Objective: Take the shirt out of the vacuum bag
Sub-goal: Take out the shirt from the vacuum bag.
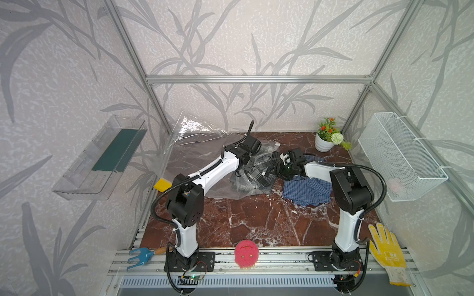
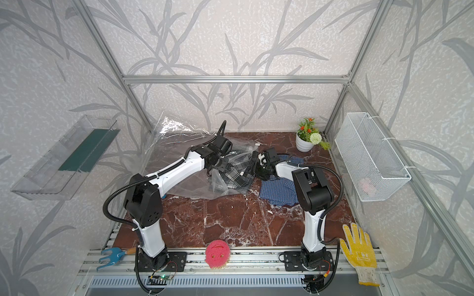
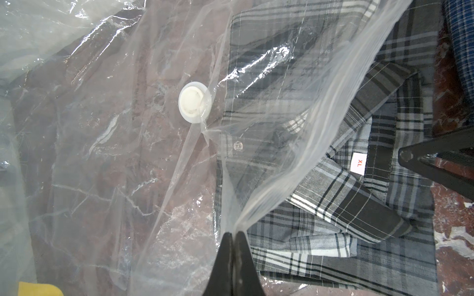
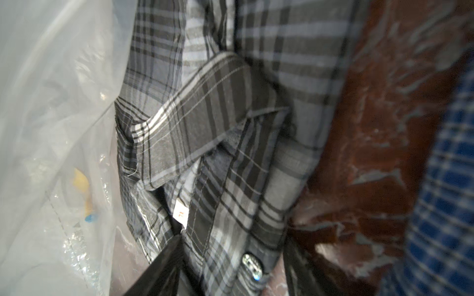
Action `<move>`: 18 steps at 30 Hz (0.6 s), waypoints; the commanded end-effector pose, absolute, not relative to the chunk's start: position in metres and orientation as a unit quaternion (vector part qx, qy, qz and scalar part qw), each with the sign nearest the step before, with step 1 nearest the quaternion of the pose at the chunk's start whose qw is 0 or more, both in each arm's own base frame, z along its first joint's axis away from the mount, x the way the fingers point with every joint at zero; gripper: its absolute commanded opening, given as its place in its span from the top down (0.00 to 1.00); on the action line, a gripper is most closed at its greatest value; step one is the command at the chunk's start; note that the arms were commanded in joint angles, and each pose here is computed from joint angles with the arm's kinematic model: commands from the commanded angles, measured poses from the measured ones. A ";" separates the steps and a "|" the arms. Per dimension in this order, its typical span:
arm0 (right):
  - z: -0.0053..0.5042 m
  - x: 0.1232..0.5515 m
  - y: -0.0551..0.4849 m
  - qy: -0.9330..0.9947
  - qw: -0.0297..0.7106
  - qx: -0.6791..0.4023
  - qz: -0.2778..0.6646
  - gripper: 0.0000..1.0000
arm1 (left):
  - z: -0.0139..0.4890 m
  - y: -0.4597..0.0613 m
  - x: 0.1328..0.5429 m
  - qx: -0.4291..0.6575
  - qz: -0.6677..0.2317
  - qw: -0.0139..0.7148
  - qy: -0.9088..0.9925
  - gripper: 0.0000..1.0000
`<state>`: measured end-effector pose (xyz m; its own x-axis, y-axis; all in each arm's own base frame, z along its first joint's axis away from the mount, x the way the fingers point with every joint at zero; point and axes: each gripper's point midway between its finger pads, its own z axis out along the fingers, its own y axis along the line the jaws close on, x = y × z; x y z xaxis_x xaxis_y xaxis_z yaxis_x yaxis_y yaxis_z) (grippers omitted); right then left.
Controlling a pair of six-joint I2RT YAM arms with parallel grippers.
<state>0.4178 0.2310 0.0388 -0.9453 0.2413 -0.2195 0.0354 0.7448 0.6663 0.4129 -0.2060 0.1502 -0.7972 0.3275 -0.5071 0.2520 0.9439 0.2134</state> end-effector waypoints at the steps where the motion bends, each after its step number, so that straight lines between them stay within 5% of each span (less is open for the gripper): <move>1: 0.028 0.418 0.230 0.922 0.144 0.093 0.347 0.37 | 0.168 -0.202 0.408 0.153 0.069 0.291 0.942 1.00; 12: 0.009 0.419 0.234 0.911 0.142 0.116 0.369 0.46 | 0.168 -0.204 0.406 0.154 0.064 0.289 0.943 1.00; 18: 0.005 0.423 0.236 0.905 0.147 0.127 0.379 0.72 | 0.169 -0.203 0.405 0.153 0.065 0.289 0.943 1.00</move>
